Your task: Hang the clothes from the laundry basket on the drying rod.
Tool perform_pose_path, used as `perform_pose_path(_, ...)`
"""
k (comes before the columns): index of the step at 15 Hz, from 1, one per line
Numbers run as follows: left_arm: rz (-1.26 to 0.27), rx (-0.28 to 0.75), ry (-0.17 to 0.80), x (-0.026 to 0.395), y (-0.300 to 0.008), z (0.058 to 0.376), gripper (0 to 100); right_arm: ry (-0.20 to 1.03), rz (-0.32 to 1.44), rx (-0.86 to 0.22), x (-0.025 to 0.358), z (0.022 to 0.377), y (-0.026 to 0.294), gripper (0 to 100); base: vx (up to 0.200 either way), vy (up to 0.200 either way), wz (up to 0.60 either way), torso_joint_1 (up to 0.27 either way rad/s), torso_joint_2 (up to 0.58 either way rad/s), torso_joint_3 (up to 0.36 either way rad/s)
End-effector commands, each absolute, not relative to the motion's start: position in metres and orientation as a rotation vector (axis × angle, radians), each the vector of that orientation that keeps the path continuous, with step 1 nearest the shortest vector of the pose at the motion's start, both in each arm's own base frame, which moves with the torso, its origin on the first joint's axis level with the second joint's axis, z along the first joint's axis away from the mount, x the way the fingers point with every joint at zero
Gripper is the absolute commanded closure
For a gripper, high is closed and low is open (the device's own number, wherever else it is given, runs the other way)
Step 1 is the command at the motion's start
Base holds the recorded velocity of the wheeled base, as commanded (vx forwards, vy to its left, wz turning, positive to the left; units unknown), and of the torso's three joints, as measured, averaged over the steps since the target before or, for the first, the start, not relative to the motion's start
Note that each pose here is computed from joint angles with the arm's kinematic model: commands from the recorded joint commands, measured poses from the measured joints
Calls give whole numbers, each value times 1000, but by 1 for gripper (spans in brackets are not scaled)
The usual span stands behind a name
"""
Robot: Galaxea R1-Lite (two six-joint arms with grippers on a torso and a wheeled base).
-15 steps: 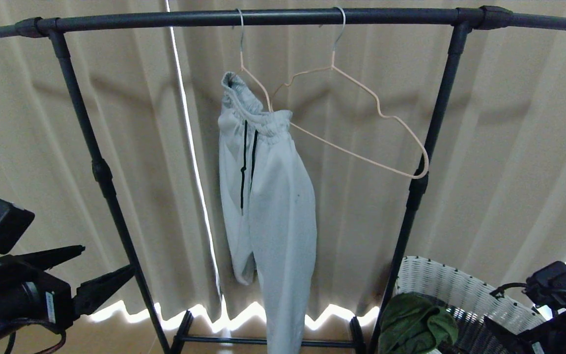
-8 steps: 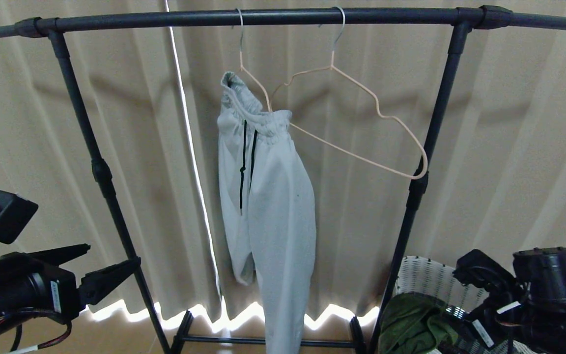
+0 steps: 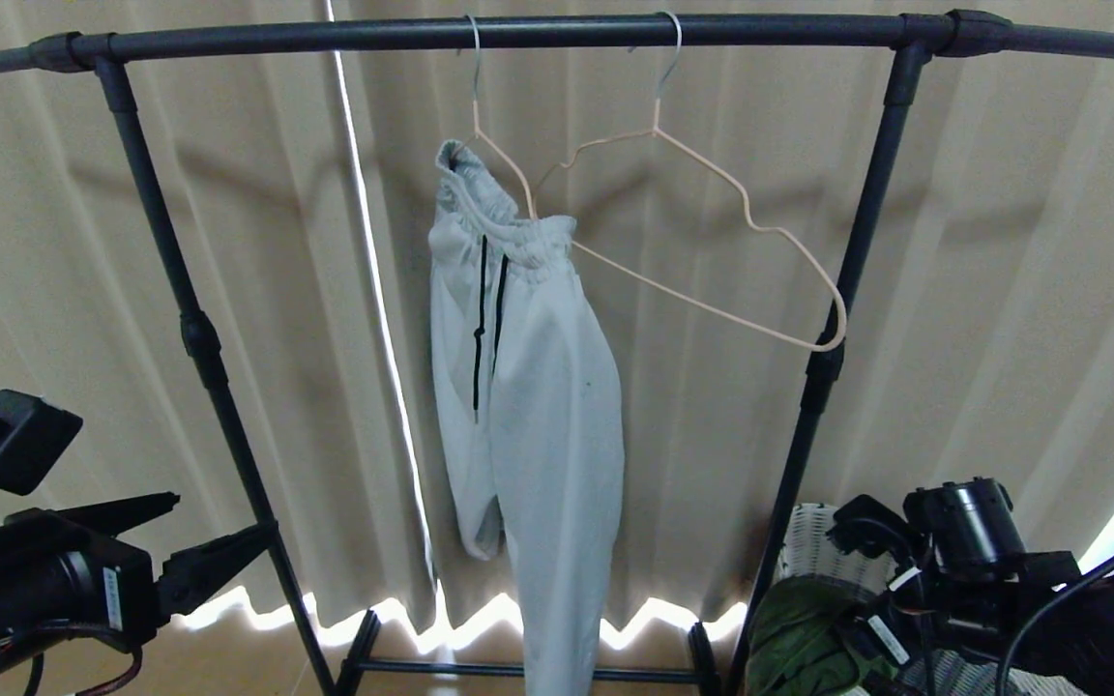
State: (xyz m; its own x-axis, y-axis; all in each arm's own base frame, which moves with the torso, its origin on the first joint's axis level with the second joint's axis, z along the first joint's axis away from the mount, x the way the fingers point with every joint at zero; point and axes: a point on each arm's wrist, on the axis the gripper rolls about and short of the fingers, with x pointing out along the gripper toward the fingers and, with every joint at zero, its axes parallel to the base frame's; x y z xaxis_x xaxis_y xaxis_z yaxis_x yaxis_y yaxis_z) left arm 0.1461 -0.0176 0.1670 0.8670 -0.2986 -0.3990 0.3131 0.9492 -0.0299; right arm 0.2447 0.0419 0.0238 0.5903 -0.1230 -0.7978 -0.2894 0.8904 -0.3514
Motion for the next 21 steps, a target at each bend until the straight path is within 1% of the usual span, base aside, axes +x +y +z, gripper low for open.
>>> perform_pose_path(1,-323,38,418,144,-18,165,0,991,71,-481,249,12,36,0,0,0,0,0,0,0)
perform_pose_path(3,-323,38,436,142,-17,159,0,1003,26,-468,253,10,26,0,0,0,0,0,0,0)
perform_pose_path(6,-325,38,443,141,-17,157,0,1029,-12,-473,247,9,19,0,0,0,0,0,0,0)
perform_pose_path(10,-326,43,440,140,-17,157,0,1038,-8,-484,244,8,21,0,0,0,0,0,0,0)
perform_pose_path(12,-327,48,439,140,-17,157,0,1079,0,-496,236,2,20,0,0,0,0,0,0,0)
perform_pose_path(15,-331,60,438,140,-18,157,0,1098,-17,-500,238,-5,18,0,0,0,0,0,0,0)
perform_pose_path(16,-332,61,438,140,-18,157,0,1080,-22,-498,241,-5,18,0,0,0,0,0,0,0)
perform_pose_path(17,-332,61,438,140,-18,157,0,1046,-29,-496,245,-8,19,100,0,0,0,0,0,0)
perform_pose_path(20,-332,61,437,140,-18,157,0,1043,-29,-496,247,-13,19,100,0,0,0,0,0,0)
perform_pose_path(21,-332,63,430,139,-17,158,0,1011,-33,-489,249,-10,20,100,0,0,0,0,0,0)
